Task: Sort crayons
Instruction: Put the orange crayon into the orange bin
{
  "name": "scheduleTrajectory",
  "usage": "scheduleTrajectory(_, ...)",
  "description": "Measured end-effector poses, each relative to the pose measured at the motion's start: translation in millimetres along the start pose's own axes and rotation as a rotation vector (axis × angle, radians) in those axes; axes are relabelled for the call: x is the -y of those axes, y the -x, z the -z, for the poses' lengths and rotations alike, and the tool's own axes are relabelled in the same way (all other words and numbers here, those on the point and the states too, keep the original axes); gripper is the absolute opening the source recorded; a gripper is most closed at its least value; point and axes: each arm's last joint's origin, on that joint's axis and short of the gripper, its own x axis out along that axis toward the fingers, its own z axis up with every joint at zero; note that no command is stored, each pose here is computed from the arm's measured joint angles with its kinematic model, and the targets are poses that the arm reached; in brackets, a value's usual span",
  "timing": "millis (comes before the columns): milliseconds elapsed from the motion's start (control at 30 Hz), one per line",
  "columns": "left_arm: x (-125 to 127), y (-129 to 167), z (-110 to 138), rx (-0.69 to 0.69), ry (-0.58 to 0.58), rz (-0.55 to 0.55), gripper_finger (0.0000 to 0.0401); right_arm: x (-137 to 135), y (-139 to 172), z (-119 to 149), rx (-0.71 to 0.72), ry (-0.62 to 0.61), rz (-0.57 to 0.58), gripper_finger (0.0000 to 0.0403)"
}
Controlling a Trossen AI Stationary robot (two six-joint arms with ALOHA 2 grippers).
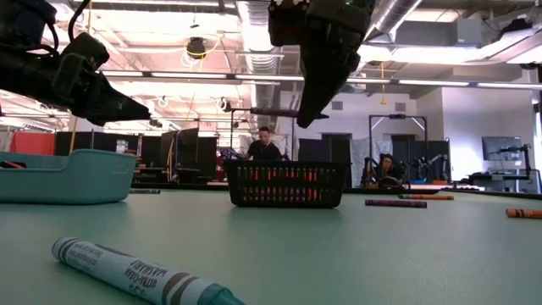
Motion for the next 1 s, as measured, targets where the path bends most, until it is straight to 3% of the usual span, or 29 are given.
scheduleTrajectory(333,0.0,0.0,0.0,0.000,0.000,0.000,0.0129,-35.9,3.0,1.8,0.032,-0.014,-0.167,0.0007)
scheduleTrajectory(500,0.0,0.0,0.0,0.000,0.000,0.000,0.0129,-44.5,4.6,0.9,0.063,0.000,-0.190,0.0010)
scheduleTrajectory(700,0.0,0.0,0.0,0.000,0.000,0.000,0.0129,-39.6,3.8,0.2,0.082,0.044,-0.110,0.0011)
scheduleTrajectory(1000,0.0,0.0,0.0,0.000,0.000,0.000,0.0129,-10.0,-0.9,2.8,0.002,0.101,0.032,0.0012)
